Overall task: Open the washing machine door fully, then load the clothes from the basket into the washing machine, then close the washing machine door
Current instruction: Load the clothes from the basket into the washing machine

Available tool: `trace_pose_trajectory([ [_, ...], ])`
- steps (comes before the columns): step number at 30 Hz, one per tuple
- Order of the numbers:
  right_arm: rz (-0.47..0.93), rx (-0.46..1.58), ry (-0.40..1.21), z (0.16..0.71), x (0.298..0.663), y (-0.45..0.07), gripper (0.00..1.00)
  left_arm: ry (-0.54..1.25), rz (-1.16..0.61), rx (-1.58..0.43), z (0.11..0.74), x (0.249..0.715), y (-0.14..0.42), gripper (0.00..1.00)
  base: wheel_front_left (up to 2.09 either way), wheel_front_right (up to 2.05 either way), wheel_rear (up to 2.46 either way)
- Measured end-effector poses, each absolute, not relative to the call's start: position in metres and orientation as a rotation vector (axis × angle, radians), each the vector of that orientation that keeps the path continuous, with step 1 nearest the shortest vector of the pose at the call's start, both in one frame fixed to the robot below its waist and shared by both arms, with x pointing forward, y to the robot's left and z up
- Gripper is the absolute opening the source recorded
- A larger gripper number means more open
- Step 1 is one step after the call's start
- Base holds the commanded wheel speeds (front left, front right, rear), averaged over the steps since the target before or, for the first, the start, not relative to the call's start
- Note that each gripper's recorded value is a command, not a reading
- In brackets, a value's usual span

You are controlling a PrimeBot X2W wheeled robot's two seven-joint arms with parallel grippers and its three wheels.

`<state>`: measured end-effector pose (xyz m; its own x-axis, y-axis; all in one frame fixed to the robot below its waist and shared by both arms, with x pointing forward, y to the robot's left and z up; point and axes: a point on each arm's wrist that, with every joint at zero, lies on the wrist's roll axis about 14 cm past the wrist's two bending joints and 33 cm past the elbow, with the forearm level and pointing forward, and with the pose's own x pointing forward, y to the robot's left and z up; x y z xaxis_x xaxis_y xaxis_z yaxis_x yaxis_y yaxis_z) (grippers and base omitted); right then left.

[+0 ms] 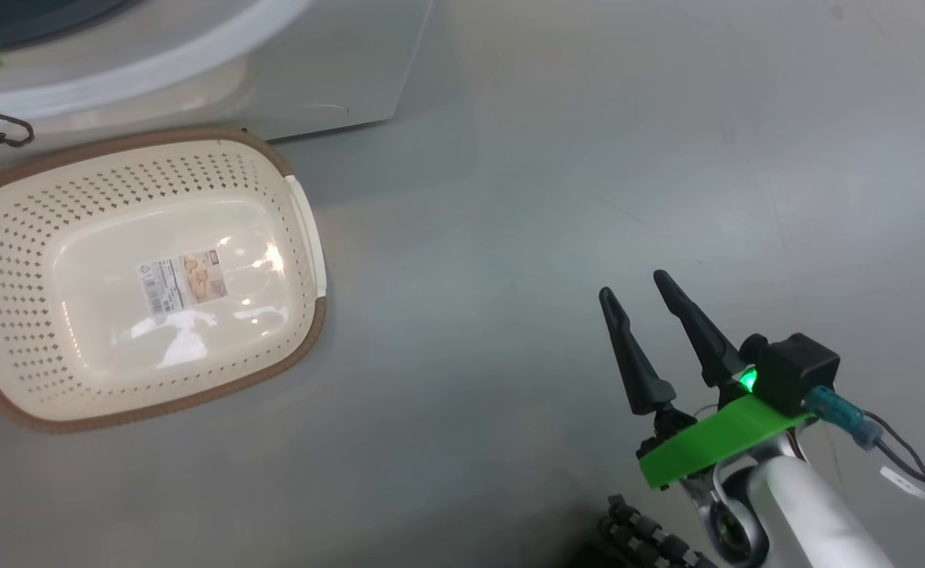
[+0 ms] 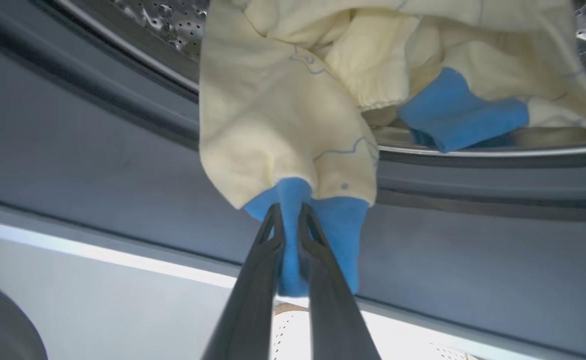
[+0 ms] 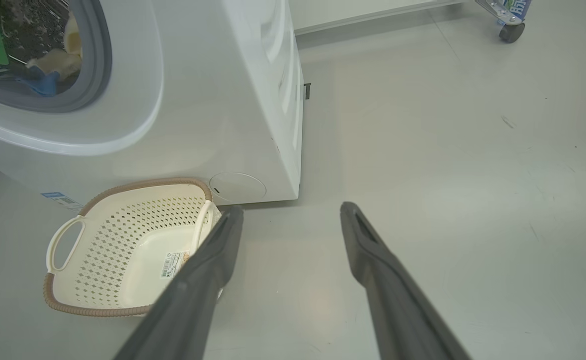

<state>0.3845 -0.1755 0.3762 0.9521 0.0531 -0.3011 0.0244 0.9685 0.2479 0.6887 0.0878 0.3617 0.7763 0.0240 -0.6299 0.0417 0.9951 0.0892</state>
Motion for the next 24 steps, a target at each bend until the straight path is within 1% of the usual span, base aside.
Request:
trace_pose_trajectory([
  [9, 0.014, 0.259, 0.3, 0.381, 0.383, -0.174, 1.0, 0.55, -0.033, 0.066, 0.391, 0.703, 0.073, 0.0, 0.0, 0.0, 0.0],
  [16, -0.004, 0.252, 0.303, 0.381, 0.38, -0.18, 1.0, 0.496, -0.05, 0.034, 0.396, 0.71, 0.061, 0.0, 0.0, 0.0, 0.0],
  [24, -0.024, 0.254, 0.317, 0.378, 0.376, -0.184, 1.0, 0.364, -0.1, -0.01, 0.419, 0.729, 0.042, 0.0, 0.0, 0.0, 0.0],
])
